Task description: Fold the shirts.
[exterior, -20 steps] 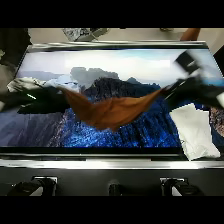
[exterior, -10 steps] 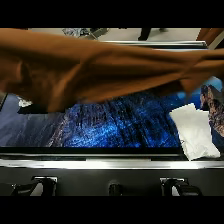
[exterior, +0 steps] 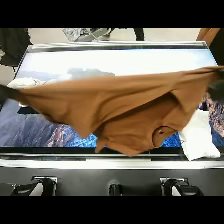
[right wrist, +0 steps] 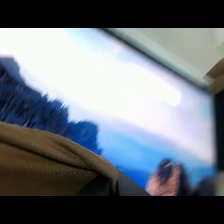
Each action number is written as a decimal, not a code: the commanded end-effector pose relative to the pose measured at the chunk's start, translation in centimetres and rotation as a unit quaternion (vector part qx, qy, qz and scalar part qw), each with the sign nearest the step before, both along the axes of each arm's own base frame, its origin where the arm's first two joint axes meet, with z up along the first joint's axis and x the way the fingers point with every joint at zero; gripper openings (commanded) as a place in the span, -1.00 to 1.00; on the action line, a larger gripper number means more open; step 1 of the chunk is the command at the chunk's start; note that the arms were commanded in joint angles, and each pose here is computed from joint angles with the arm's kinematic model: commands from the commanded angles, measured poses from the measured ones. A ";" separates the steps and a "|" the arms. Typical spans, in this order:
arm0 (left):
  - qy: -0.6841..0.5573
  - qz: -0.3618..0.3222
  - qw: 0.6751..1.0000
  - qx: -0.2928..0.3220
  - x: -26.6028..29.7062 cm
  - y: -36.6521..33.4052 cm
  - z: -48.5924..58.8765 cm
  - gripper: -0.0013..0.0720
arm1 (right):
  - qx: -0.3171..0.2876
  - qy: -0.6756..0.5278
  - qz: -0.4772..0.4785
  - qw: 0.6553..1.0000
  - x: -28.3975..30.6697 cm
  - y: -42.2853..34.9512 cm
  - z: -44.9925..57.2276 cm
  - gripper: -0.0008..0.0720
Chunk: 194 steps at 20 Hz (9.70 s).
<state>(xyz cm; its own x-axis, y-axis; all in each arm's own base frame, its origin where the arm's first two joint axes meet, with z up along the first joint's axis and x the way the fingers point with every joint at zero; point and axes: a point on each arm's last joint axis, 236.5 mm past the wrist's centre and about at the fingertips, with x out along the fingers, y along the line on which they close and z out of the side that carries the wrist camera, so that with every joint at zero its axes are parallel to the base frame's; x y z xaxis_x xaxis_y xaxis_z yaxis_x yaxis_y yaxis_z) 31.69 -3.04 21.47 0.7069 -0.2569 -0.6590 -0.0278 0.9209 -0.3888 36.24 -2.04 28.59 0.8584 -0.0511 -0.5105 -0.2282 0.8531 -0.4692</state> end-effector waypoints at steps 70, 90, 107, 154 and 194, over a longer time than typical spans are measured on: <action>-0.371 0.094 0.922 0.059 -1.4 5.0 27.6 -0.91 | 0.050 -0.336 -0.032 0.940 -10.3 -0.7 23.0 -0.87; -0.013 0.027 0.999 0.016 3.4 6.1 0.4 -0.90 | 0.103 0.195 -0.023 0.975 1.0 -1.2 -6.9 -0.87; 0.196 -0.052 0.974 -0.103 13.5 2.9 -22.6 -0.04 | 0.403 0.260 0.030 0.877 17.0 4.6 -25.3 0.40; 0.374 -0.053 0.922 -0.085 -6.5 1.6 -31.4 -0.91 | 0.339 0.553 -0.016 0.761 -3.5 4.0 -38.7 -0.87; 0.144 -0.093 0.982 0.080 10.3 3.0 -13.3 -0.91 | 0.153 0.341 0.038 0.927 7.4 0.7 -19.6 -0.88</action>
